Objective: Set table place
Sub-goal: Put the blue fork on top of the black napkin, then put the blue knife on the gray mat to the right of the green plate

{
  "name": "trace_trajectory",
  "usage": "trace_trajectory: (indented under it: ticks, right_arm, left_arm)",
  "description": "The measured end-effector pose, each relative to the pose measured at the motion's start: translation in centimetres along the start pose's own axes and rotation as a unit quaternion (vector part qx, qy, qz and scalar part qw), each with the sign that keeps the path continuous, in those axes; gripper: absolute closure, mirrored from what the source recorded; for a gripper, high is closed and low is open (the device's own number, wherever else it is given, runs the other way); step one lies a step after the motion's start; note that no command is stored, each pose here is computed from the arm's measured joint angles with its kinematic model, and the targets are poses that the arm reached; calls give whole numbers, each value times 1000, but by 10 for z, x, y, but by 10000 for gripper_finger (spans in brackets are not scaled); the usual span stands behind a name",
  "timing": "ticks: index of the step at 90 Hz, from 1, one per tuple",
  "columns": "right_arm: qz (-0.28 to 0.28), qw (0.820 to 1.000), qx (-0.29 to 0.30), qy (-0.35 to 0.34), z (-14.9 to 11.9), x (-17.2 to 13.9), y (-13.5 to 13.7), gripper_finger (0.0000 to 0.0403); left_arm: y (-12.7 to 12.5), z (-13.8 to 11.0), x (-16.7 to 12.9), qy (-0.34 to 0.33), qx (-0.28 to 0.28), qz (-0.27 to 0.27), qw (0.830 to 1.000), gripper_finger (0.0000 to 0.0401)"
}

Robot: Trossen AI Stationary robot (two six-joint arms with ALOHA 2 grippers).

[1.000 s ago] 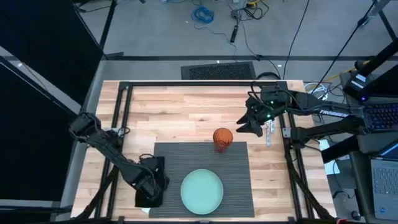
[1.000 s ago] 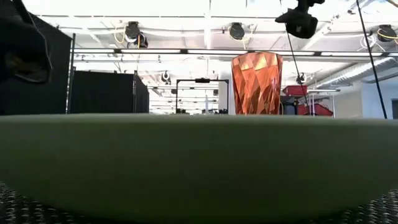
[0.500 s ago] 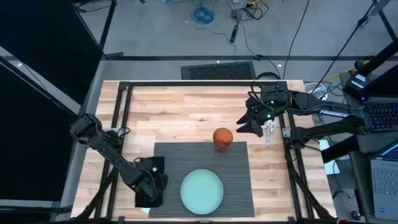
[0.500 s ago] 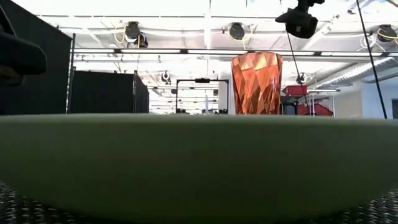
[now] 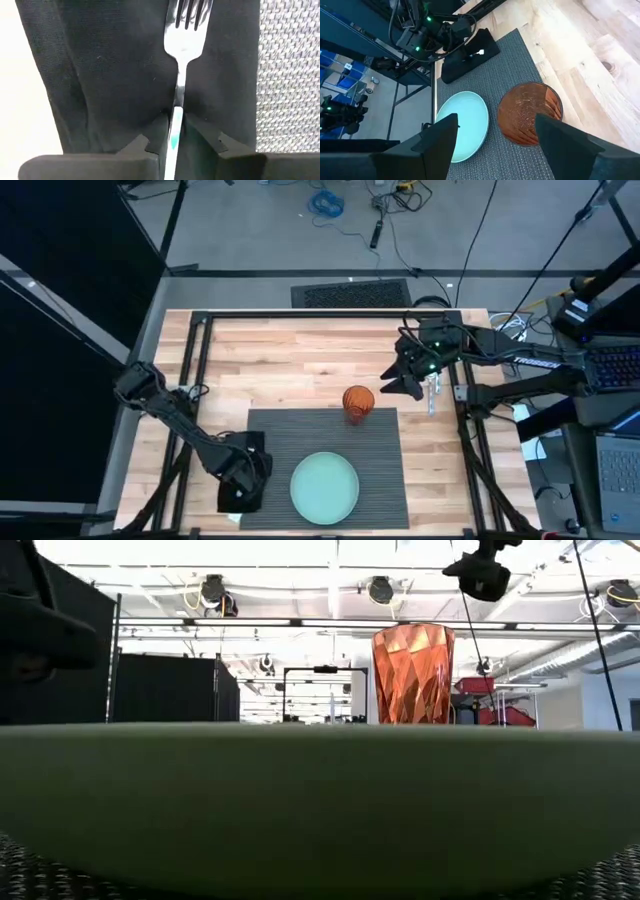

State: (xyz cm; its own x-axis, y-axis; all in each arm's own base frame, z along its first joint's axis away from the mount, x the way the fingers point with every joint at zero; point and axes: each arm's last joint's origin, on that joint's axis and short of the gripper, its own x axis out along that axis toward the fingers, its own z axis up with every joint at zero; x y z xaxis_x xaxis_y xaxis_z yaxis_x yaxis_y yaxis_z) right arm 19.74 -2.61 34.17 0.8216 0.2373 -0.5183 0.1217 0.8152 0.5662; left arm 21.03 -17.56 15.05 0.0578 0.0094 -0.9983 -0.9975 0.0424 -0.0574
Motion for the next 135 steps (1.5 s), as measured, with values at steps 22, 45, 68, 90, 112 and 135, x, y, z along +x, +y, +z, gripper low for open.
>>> trace_trajectory:
  ticks: [22, 45, 68, 90, 112, 135]
  right_arm:
    - [0, 1000, 0, 0, 0, 0, 0, 149]
    - [0, 1000, -5, 0, 0, 0, 0, 149]
    - [0, 1000, -8, 0, 0, 0, 0, 149]
    - [0, 1000, -8, 0, 0, 0, 0, 149]
    - [-1, 1000, -8, 0, 0, 0, 0, 149]
    - [-2, 1000, -6, -2, 0, 0, 0, 149]
  left_arm:
    - [-3, 4, 0, -1, -8, 0, 1000, 391]
    - [-3, 5, 0, -17, -4, -12, 1000, 384]
    - [-4, 5, 0, -24, 12, -17, 1000, 353]
    - [-4, 5, 0, -24, 23, -18, 999, 324]
    - [-3, 6, -8, -17, 35, -32, 999, 308]
    - [3, 17, -51, -61, 61, -53, 995, 307]
